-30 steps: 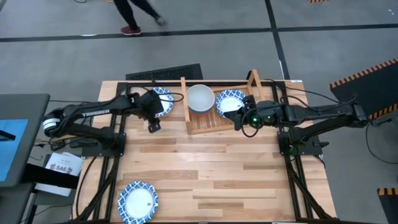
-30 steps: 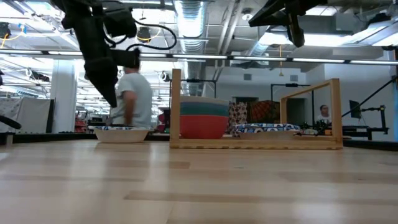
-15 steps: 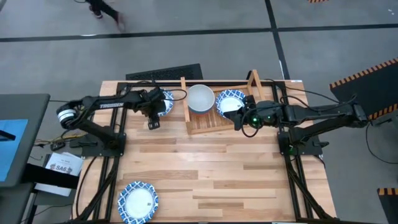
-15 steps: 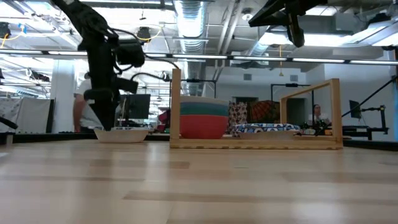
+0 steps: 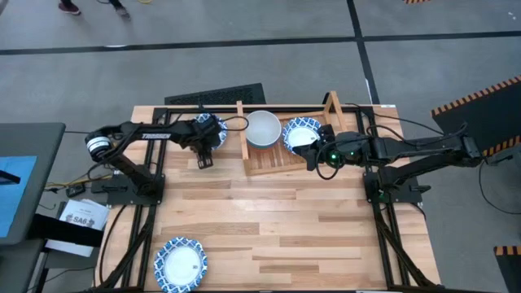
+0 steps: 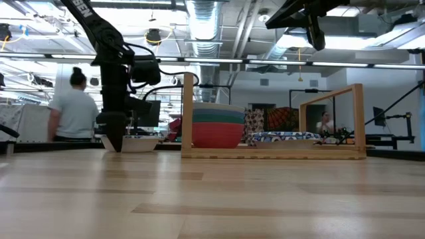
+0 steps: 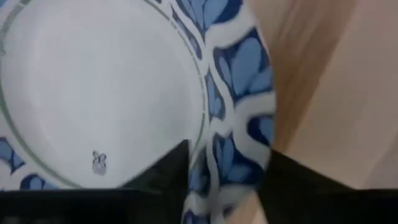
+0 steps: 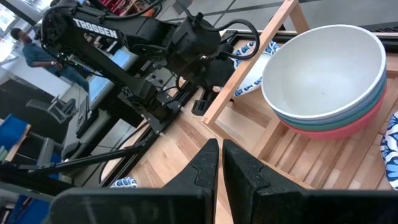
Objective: Place and stack bowls onto a shelf
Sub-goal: Stack the top blue patterned bowl on top of the blue patterned bowl on the shelf
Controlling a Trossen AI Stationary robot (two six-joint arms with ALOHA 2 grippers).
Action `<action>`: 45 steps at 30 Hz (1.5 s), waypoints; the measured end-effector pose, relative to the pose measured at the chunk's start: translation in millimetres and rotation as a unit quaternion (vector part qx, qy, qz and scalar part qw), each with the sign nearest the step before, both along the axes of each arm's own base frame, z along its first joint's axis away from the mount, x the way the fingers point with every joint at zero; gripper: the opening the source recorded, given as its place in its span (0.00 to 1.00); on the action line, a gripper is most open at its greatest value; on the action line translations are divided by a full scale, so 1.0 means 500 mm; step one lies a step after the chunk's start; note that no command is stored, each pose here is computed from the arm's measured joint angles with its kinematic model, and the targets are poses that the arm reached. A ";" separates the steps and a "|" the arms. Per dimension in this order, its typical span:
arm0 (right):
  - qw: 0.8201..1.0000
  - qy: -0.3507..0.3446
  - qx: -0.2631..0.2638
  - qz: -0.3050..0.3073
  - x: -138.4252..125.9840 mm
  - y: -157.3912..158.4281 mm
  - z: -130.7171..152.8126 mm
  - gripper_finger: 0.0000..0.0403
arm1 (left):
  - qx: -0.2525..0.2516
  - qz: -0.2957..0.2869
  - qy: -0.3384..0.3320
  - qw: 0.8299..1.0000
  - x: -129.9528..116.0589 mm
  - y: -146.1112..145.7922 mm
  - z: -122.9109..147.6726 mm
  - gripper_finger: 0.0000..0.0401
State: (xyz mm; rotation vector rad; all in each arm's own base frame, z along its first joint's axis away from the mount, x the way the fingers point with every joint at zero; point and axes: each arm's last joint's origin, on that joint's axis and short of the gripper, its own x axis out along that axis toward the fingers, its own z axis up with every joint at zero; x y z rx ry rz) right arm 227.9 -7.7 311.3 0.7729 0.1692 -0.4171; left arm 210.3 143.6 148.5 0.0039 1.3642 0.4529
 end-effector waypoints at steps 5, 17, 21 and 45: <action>1.000 0.000 -0.001 -0.002 0.000 0.000 0.000 0.12 | 0.005 0.007 -0.019 1.000 -0.005 -0.022 0.052 0.04; 0.996 -0.086 -0.011 0.001 0.007 0.000 0.034 0.12 | 0.104 -0.061 -0.156 0.980 -0.011 -0.134 0.366 0.00; 0.994 -0.105 -0.015 0.002 0.007 -0.003 0.048 0.12 | 0.135 -0.103 -0.213 0.962 0.027 -0.165 0.462 0.00; 0.948 -0.258 -0.181 0.038 -0.049 -0.003 0.313 0.12 | 0.171 -0.307 -0.236 0.906 0.442 -0.193 0.373 0.00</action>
